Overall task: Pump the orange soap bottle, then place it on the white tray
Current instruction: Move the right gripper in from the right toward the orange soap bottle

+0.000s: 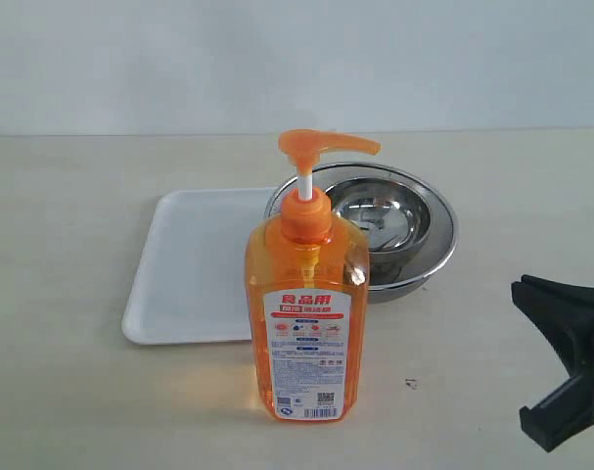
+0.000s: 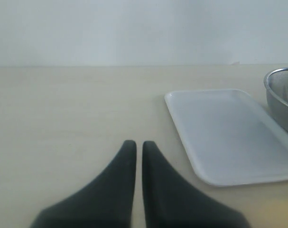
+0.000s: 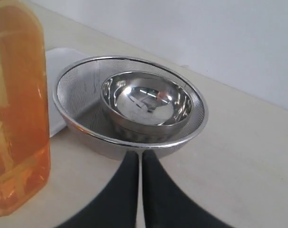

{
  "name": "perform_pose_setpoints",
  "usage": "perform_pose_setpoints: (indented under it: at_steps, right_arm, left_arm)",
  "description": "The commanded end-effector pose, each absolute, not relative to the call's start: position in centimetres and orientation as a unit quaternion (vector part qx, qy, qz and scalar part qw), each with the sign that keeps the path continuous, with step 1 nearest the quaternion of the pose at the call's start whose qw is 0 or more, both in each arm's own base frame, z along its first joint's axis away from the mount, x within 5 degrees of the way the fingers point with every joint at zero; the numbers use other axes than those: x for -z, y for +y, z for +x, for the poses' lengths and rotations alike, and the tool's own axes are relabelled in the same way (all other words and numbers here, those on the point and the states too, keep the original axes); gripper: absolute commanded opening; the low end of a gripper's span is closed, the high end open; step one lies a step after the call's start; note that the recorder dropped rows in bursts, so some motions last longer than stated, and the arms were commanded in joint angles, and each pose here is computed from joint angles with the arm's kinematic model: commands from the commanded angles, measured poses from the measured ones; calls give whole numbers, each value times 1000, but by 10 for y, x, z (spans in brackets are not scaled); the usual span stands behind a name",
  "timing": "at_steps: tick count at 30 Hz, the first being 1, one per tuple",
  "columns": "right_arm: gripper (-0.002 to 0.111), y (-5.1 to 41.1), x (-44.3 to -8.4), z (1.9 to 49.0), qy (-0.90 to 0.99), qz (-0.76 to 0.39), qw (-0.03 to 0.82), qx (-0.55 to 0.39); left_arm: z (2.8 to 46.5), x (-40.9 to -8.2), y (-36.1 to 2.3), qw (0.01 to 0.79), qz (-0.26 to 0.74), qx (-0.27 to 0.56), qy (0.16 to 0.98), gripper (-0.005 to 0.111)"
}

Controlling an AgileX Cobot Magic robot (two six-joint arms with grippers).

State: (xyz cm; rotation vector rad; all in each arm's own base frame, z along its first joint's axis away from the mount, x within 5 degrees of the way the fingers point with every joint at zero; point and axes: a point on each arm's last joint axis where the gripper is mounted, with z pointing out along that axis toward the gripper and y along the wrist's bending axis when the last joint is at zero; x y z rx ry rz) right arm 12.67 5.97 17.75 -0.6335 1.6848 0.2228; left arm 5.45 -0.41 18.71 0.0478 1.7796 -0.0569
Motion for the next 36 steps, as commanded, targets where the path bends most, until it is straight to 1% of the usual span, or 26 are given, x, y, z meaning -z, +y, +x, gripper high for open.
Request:
perform_pose_setpoints:
  at_steps: [1,4,6,7,10,12,15,19,24,28,29,36]
  right_arm:
    - [0,54,-179,134,756,-210,612,-96]
    - [0,53,-183,154,772,-190,603,-65]
    - [0,57,-181,172,776,-197,597,-48]
    - [0,57,-179,185,782,-183,594,-36]
    - [0,54,-172,205,790,-145,596,-2]
    - [0,54,-166,214,788,-144,598,19]
    - [0,58,-158,226,793,-148,591,18]
    - [0,69,-145,232,797,-176,578,-18]
    - [0,81,-143,229,779,-234,579,-64]
    - [0,92,-139,219,771,-298,546,-135]
    - [0,92,-138,215,768,-309,539,-157]
    - [0,72,-129,190,761,-341,500,-233]
  left_arm:
    - [54,-186,-4,629,19,28,777,5]
    - [54,-186,-4,629,19,28,777,5]
    - [54,-186,-4,629,19,28,777,5]
    - [54,-186,-4,629,19,28,777,5]
    - [54,-186,-4,629,19,28,777,5]
    - [54,-186,-4,629,19,28,777,5]
    - [54,-186,-4,629,19,28,777,5]
    - [54,-186,-4,629,19,28,777,5]
    - [54,-186,-4,629,19,28,777,5]
    - [54,-186,-4,629,19,28,777,5]
    - [54,-186,-4,629,19,28,777,5]
    - [54,-186,-4,629,19,28,777,5]
